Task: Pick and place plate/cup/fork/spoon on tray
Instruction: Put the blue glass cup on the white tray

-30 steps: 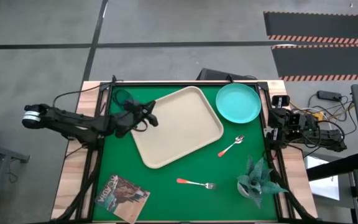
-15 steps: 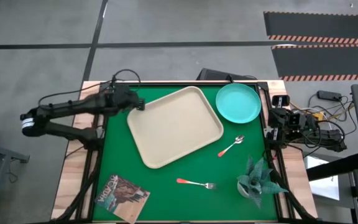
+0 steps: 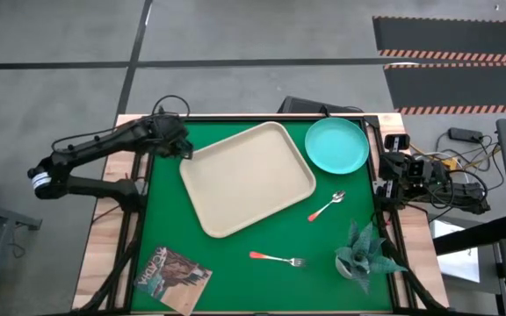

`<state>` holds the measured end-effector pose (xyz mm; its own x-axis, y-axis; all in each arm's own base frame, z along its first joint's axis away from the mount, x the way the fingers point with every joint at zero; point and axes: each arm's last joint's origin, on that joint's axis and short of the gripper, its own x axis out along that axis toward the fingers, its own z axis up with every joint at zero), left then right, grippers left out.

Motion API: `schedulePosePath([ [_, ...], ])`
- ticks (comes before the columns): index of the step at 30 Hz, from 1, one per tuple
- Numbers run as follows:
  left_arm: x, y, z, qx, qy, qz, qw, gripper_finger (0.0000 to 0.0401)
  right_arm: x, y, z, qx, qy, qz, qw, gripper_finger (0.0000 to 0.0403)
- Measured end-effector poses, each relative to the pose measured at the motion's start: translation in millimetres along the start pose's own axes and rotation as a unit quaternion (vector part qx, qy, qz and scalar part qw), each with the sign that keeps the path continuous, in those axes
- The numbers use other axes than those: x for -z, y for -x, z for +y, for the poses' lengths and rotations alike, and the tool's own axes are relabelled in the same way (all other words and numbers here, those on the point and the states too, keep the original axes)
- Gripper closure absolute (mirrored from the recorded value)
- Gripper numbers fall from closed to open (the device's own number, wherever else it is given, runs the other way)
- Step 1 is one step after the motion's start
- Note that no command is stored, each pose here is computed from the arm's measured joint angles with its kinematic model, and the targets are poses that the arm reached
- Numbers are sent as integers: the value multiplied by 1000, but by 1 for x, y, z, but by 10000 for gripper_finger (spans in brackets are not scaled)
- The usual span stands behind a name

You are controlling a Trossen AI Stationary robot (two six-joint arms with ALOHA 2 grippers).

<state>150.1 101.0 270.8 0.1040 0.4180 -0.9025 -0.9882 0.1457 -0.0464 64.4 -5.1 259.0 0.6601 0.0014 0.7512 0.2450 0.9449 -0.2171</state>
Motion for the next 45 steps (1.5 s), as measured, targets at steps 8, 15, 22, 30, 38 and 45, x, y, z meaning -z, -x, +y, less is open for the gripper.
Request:
schedulePosePath([
  [8,-11,-9,-16,27,-48,-36,998,401,0,0,0,0,0,0,1000,394],
  [15,-15,-21,-24,5,-67,-15,998,401,0,0,0,0,0,0,1000,394],
  [22,-15,-24,-22,-2,-77,-3,997,401,0,0,0,0,0,0,1000,394],
  [30,-15,-17,-13,-5,-77,-14,997,355,0,0,0,0,0,0,1000,394],
  [38,-17,-19,-12,-48,-84,-44,994,293,0,0,0,0,-1,0,1000,394],
  [45,-17,-19,-12,-49,-105,-43,992,285,0,0,0,0,-1,0,1000,394],
])
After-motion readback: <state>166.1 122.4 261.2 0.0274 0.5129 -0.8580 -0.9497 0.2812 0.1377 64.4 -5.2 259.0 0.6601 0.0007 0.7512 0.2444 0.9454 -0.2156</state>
